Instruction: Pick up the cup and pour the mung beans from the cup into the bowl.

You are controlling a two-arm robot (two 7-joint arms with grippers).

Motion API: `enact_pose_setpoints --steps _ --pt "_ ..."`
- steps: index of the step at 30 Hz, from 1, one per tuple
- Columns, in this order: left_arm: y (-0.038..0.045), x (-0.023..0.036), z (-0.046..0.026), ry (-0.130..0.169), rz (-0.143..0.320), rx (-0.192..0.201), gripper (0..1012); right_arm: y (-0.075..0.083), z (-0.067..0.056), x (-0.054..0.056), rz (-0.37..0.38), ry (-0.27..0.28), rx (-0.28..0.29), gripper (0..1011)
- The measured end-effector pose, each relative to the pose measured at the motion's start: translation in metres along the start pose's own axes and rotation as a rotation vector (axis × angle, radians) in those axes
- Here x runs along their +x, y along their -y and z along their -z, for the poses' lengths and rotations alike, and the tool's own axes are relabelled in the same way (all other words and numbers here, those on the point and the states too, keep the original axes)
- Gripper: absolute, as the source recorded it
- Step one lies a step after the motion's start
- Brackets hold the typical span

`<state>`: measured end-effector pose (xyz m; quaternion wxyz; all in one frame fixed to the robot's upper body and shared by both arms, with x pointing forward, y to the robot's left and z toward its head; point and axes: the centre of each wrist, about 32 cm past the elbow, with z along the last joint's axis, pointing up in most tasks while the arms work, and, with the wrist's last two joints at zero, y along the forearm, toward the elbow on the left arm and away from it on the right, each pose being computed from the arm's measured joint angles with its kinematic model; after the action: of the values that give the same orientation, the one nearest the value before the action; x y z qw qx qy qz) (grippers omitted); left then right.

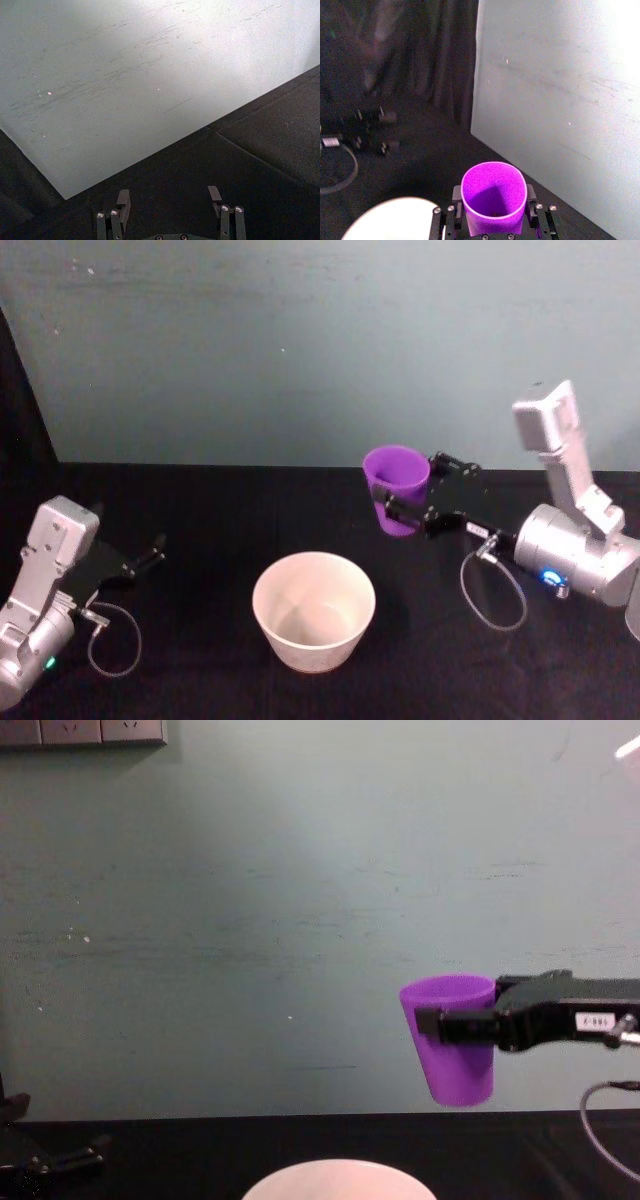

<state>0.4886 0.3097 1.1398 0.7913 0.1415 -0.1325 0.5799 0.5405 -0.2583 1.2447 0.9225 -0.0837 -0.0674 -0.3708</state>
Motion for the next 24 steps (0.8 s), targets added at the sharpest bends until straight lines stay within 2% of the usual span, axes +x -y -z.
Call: enact_pose_setpoints --steps 3,5,6,8,9,12,13,15,16,19,20,24 --pt "0.0000 0.0000 0.0000 0.000 0.000 0.000 1004 -0.003 -0.001 -0.004 0.003 0.059 -0.052 723" --pt "0.0000 0.0000 0.0000 0.000 0.000 0.000 1003 -0.005 -0.004 -0.009 0.006 0.124 -0.105 723" --pt "0.0000 0.0000 0.0000 0.000 0.000 0.000 1003 -0.005 -0.004 -0.009 0.006 0.124 -0.105 723" --pt "0.0000 0.0000 0.0000 0.000 0.000 0.000 1003 -0.007 -0.008 -0.013 0.009 0.192 -0.150 723" --pt "0.0000 0.0000 0.0000 0.000 0.000 0.000 1003 -0.008 -0.012 -0.017 0.013 0.245 -0.179 723" --pt "0.0000 0.0000 0.0000 0.000 0.000 0.000 1003 -0.010 -0.016 -0.022 0.018 0.317 -0.212 723" --pt "0.0000 0.0000 0.0000 0.000 0.000 0.000 1004 -0.011 -0.019 -0.025 0.023 0.369 -0.236 723" --pt "0.0000 0.0000 0.0000 0.000 0.000 0.000 1003 -0.012 -0.022 -0.029 0.025 0.412 -0.254 723" --pt "0.0000 0.0000 0.0000 0.000 0.000 0.000 1003 -0.014 -0.025 -0.033 0.028 0.464 -0.276 723" --pt "0.0000 0.0000 0.0000 0.000 0.000 0.000 1004 -0.016 -0.029 -0.039 0.030 0.524 -0.302 722" --pt "0.0000 0.0000 0.0000 0.000 0.000 0.000 1003 -0.017 -0.031 -0.042 0.032 0.565 -0.318 723" --pt "0.0000 0.0000 0.0000 0.000 0.000 0.000 1004 -0.021 -0.037 -0.050 0.034 0.656 -0.350 723"
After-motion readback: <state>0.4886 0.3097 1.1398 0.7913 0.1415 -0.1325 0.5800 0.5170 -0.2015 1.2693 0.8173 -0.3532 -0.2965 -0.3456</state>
